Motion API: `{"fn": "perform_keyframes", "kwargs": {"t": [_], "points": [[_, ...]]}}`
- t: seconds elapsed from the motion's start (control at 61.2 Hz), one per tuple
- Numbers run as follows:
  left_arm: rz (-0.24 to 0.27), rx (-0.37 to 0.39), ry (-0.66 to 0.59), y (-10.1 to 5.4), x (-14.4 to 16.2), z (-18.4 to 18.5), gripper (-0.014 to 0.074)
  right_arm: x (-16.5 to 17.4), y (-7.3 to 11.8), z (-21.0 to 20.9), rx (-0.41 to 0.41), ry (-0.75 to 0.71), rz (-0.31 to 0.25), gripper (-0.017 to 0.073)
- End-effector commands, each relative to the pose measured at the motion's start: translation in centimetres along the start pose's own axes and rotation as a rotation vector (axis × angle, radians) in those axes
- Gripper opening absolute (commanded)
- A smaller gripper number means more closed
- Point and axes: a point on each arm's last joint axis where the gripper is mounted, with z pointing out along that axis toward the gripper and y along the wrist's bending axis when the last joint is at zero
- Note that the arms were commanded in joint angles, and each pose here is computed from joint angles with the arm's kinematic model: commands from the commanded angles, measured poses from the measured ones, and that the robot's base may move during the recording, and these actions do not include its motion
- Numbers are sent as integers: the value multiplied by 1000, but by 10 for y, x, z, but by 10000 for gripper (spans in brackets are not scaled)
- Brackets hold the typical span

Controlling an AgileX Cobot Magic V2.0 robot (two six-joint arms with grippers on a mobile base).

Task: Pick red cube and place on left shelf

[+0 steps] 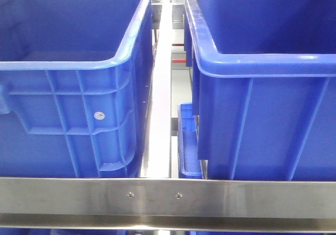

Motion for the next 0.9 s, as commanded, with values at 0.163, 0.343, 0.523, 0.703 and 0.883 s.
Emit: {"fn": "perform_keyframes", "kwargs": {"t": [0.163,0.343,0.523,0.703,0.883], "points": [[-5,4,-78,0,-1,0,102,4,-3,11,51,-164,-18,57],[-5,4,-78,0,-1,0,102,32,-11,21,148,-259,71,57],[-5,4,-78,0,-1,0,102,53,-15,22,216,-378,68,57],[-5,4,-78,0,-1,0,102,52,-15,22,216,-390,66,57],[-5,4,-78,0,-1,0,102,50,-15,21,215,-407,64,57]]}}
